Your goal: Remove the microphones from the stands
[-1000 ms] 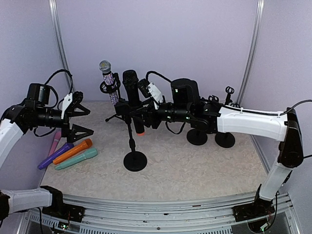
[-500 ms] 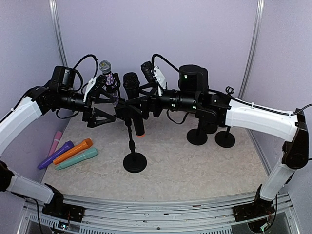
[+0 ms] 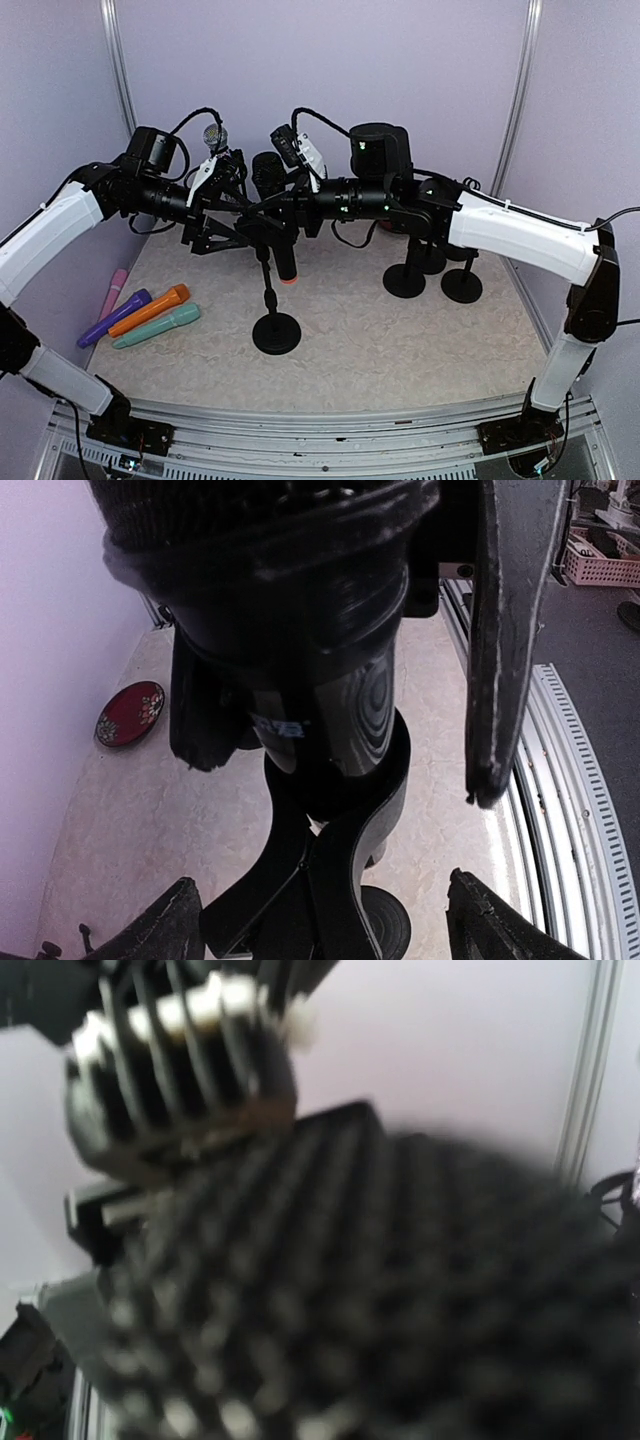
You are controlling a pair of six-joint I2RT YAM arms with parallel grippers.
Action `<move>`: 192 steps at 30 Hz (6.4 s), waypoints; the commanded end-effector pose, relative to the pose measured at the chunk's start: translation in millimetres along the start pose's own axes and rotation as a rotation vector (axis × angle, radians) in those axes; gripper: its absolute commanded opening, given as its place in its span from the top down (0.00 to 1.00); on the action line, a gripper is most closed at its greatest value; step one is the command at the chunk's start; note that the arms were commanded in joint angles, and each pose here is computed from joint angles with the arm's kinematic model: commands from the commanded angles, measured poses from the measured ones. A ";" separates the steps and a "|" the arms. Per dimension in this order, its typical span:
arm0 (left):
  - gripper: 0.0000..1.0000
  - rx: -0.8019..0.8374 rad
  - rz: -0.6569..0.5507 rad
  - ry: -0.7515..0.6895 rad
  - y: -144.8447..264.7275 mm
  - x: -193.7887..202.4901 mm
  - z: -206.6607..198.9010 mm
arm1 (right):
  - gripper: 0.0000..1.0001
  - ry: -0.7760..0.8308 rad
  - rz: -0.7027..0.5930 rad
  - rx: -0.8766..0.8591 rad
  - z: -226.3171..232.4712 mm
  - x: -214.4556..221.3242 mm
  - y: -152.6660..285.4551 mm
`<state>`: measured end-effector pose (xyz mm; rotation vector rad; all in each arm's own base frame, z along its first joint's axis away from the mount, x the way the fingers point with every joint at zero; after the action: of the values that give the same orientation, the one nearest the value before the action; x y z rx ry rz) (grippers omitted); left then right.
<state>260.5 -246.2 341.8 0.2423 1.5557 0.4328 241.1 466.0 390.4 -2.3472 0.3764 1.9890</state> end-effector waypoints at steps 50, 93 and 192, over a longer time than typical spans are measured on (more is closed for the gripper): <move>0.87 0.055 0.052 0.007 -10.9 2.3 10.3 | 1.00 0.121 -0.108 -0.046 9.8 -43.9 20.3; 0.21 -0.040 -0.024 0.012 64.9 -29.0 -80.1 | 1.00 0.101 -0.528 0.054 64.6 -126.3 5.7; 0.01 -0.453 0.451 0.192 99.7 188.0 -28.3 | 0.62 -0.176 0.194 0.553 0.7 230.6 -28.9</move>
<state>230.4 -66.4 201.8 0.1659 1.4533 1.2975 268.3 451.4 153.7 -1.8530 1.0550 1.8771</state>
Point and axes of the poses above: each gripper's point midway between its finger pads, its own y axis back along the fingers, its own z axis along the line the jaws close on, x = y × z, the point moved 3 cm from there along y, back along the fingers, and after that the axes turned 11 degrees about y, right-handed, at the moved point
